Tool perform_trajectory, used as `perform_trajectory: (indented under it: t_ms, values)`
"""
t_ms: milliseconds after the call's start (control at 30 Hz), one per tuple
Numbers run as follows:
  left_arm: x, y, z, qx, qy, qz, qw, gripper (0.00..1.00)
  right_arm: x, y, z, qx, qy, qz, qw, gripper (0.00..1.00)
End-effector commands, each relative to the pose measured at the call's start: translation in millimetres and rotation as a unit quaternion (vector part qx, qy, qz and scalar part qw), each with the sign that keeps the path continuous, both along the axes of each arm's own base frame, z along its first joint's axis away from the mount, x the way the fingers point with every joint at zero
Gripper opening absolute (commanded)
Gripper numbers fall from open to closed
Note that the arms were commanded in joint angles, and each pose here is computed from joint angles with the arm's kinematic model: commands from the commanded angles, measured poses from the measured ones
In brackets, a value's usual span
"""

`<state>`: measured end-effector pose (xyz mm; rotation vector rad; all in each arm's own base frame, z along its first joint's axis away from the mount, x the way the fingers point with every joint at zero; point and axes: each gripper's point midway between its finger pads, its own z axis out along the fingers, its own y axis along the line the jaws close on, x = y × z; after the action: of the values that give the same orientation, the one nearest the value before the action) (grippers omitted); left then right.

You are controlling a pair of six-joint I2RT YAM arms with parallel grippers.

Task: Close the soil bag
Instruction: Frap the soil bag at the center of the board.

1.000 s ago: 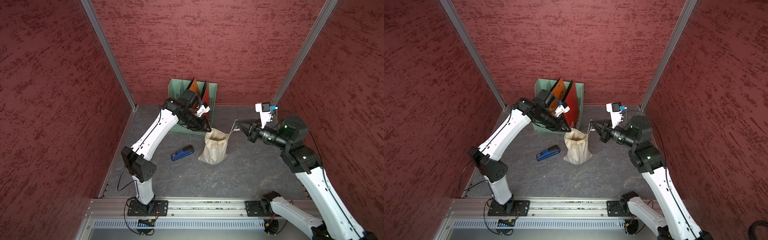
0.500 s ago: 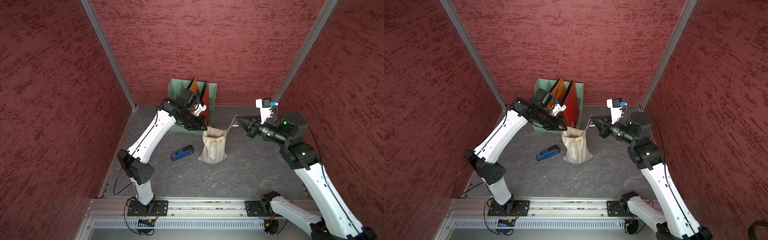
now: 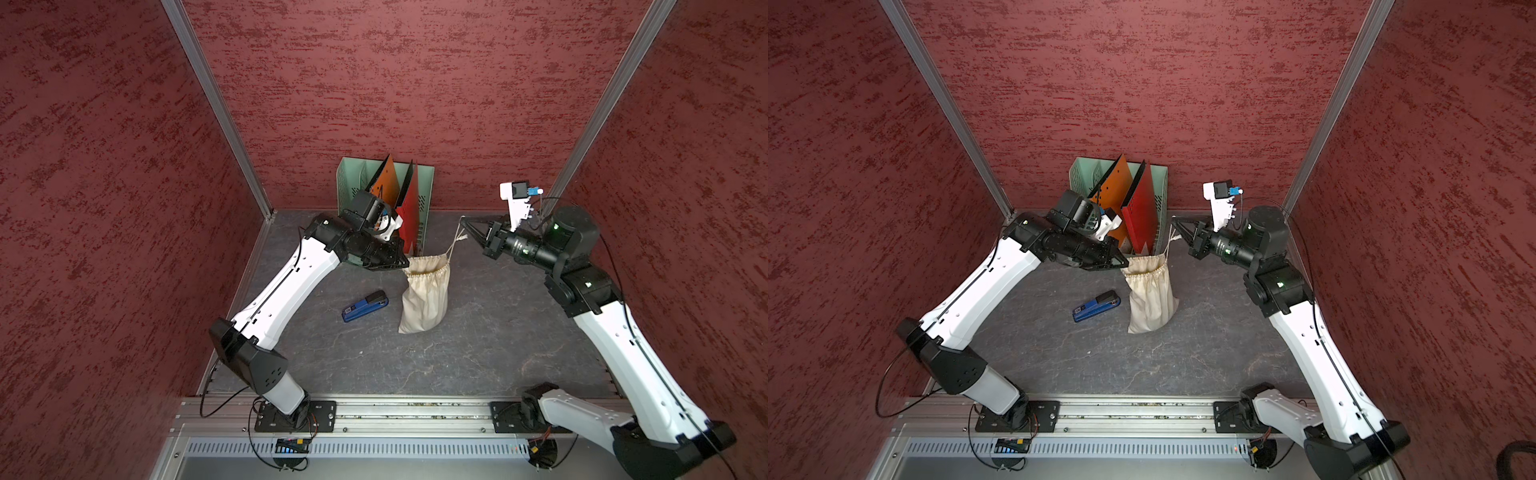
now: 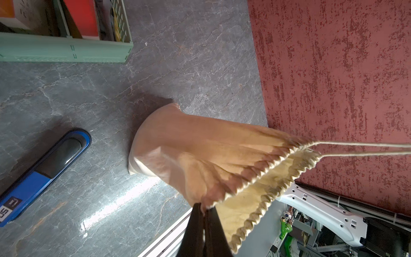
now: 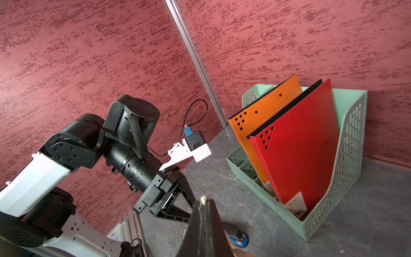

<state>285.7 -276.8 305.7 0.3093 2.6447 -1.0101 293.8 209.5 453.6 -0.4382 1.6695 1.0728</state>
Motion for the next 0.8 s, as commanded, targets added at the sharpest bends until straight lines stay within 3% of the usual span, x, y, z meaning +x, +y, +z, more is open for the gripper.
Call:
perform_trajectory:
  t_ms: [0, 233, 400, 600, 767]
  values:
    - [15.4, -1.9, 12.2, -0.019, -0.028, 0.010, 0.999, 0.00, -15.6, 7.8, 48.7, 0.034, -0.072, 0.042, 0.996, 0.00]
    - [20.9, -11.9, 20.1, -0.033, -0.035, 0.000, 0.999, 0.00, -25.0, 10.2, 75.1, 0.031, -0.103, 0.054, 0.993, 0.00]
    - [18.9, -15.3, 9.2, -0.027, -0.024, -0.003, 0.999, 0.00, -19.7, 14.9, 43.9, 0.032, -0.064, 0.063, 0.995, 0.00]
    - [18.9, -12.6, 8.1, -0.021, -0.026, -0.003, 0.999, 0.00, -36.2, 3.0, 83.0, 0.036, -0.115, 0.042, 0.992, 0.00]
    - [21.4, -9.4, 9.7, -0.017, -0.039, -0.004, 0.999, 0.04, -28.9, 9.3, 52.6, 0.047, -0.067, 0.055, 0.995, 0.00]
